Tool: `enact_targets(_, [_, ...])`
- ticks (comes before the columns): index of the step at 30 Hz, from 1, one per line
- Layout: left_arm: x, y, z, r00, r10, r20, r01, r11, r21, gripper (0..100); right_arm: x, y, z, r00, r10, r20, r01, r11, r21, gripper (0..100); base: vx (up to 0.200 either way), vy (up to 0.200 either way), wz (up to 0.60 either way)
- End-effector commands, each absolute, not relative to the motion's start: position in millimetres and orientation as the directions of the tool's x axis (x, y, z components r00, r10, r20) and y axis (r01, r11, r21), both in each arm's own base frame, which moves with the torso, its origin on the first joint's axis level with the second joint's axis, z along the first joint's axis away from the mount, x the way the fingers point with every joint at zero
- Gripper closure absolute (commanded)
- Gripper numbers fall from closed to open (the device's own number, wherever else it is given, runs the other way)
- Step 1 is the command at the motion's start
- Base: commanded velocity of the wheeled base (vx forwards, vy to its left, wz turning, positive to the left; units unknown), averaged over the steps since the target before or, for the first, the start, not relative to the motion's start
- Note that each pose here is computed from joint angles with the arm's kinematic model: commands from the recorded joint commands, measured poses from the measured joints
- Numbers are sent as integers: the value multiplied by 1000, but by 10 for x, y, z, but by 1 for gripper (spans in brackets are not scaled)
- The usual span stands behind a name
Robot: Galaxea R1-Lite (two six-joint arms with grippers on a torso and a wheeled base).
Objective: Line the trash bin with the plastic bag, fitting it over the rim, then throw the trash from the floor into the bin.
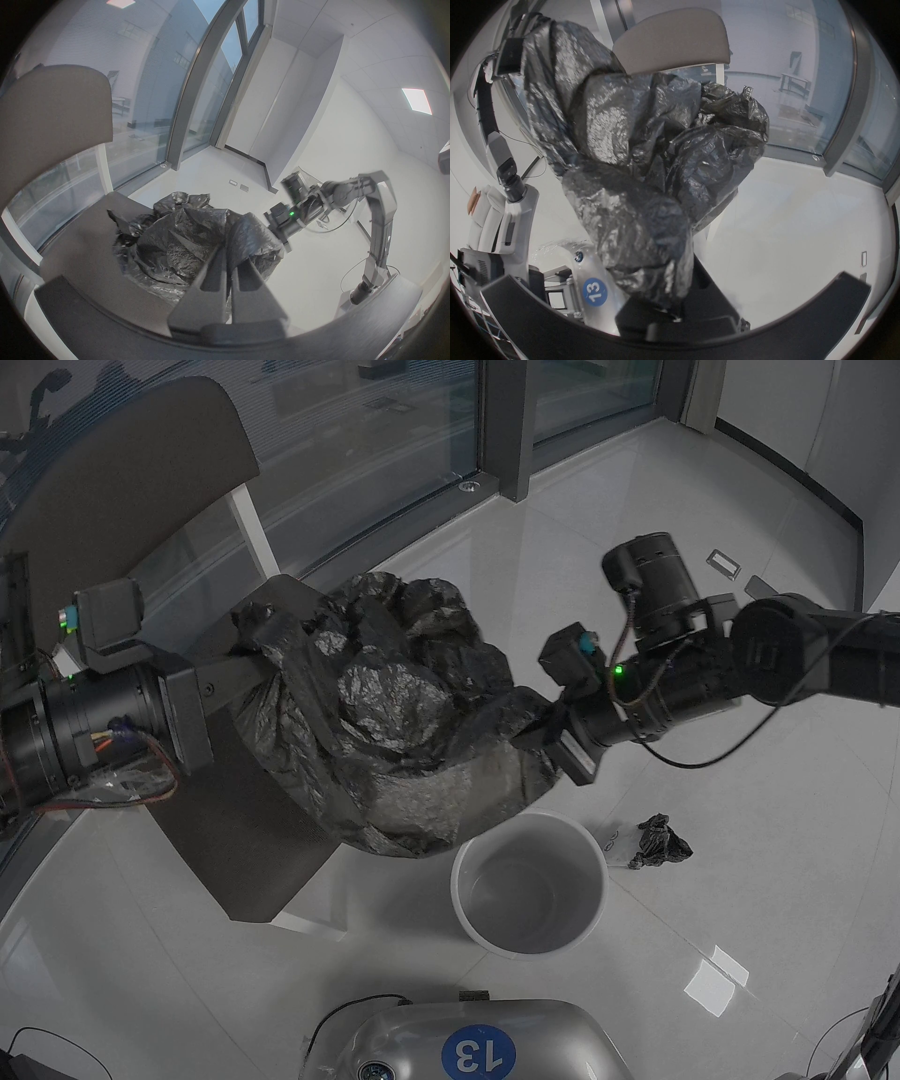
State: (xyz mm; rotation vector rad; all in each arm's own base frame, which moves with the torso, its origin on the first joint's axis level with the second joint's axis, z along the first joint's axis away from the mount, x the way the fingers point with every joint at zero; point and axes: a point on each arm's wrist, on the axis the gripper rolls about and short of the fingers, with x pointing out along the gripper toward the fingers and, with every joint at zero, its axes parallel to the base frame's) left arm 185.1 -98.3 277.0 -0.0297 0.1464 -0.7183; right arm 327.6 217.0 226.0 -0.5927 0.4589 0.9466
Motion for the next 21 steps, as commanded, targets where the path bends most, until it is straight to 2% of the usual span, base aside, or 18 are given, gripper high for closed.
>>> enact_targets(1, [2045,-1195,2433,693,-674,-258,678,730,-86,100,2674,1508,2586,582,572,-578,-801,524,-289,100,0,0,0])
enact_targets(7, [2118,-1335,2212,649,-681,-340,702,708,-76,100,2450,1243,2480,595,538,-597,-783,557,-278,100,0,0,0])
enact_targets(16, [2196,-1571,1910,580,-683,-444,727,680,-97,100,2217,1063,2176,587,517,-623,-774,584,-244,100,0,0,0])
enact_targets(21, [2370,-1833,1722,551,-670,-498,734,673,-93,100,2097,921,2003,597,495,-631,-752,618,-228,100,0,0,0])
